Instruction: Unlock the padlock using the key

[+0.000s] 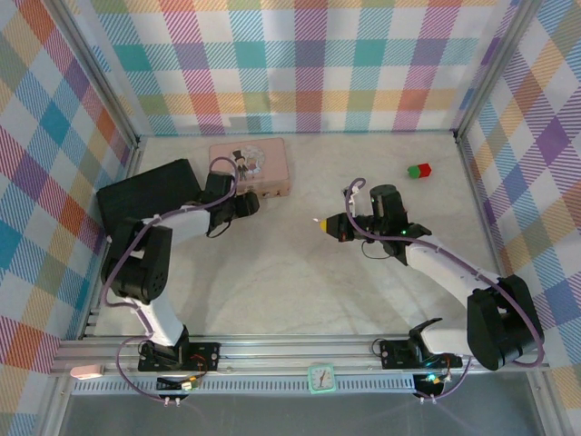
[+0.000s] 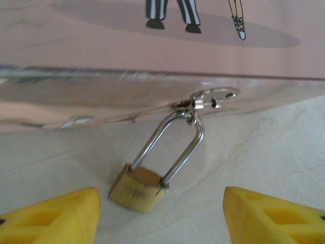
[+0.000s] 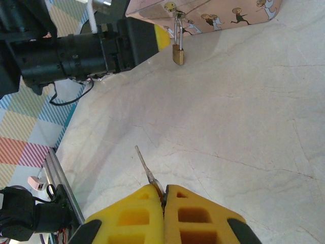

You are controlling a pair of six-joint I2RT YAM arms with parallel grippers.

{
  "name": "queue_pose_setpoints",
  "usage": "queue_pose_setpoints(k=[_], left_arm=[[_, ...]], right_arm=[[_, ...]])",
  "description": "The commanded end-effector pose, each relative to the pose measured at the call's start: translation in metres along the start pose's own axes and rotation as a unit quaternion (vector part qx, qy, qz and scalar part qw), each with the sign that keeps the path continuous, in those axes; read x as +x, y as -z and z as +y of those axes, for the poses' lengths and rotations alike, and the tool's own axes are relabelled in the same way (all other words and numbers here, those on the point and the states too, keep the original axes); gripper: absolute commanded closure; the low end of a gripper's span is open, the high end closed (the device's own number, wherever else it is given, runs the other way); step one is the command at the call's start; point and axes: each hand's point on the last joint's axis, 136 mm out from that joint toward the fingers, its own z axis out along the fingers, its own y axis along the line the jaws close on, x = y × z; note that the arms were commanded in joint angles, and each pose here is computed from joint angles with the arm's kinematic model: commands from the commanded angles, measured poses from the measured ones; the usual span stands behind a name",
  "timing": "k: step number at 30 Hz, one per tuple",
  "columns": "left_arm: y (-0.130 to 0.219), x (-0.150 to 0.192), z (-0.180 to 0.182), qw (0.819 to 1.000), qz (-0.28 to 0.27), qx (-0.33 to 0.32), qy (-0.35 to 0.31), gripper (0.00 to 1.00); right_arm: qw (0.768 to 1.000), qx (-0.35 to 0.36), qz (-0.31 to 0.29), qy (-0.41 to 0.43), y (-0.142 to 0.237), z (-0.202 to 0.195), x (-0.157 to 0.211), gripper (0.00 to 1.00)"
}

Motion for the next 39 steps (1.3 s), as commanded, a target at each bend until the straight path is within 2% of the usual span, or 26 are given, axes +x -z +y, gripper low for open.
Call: queue_pose_setpoints(k=[1,13,15,19,22,25,33,36,39], left_arm=[[-0.010,-0.008,-0.014,0.999,0.003,0.044,-0.024,0.38],[-0.034,0.003,-0.007,0.999,0.024,0.037,-0.025,0.49],[-0.034,0.002,0.001,0.999,0.019,0.014,-0.023,0.48],[-0.029,0.002,0.016,1.000,0.007,-0.024,-0.013,0.41],[-0.031,0.004,0.015,1.000,0.012,-0.020,-0.013,0.37],[-0.038,0.006,0.008,1.000,0.020,0.000,-0.012,0.36],[-0.055,0.006,-0.003,0.999,0.022,0.029,-0.001,0.56],[-0.058,0.010,-0.006,0.999,0.030,0.040,0.003,0.66],[-0.060,0.015,-0.006,0.998,0.038,0.046,0.011,0.84]], right_arm=[[1.000,0.002,-0.009,0.015,0.005,0.004,-0.003,1.00],[1.000,-0.003,-0.007,0.009,0.004,0.004,0.000,1.00],[1.000,-0.003,-0.007,0.008,0.004,0.004,0.000,1.00],[1.000,-0.002,-0.008,0.008,0.005,0.004,0.000,1.00],[1.000,-0.003,-0.008,0.008,0.004,0.004,-0.001,1.00],[1.000,-0.005,-0.008,0.007,0.003,0.005,-0.001,1.00],[1.000,-0.006,-0.011,0.004,0.004,0.006,-0.001,1.00],[1.000,-0.005,-0.012,0.004,0.005,0.007,-0.001,1.00],[1.000,-0.004,-0.012,0.001,0.005,0.006,0.000,1.00]])
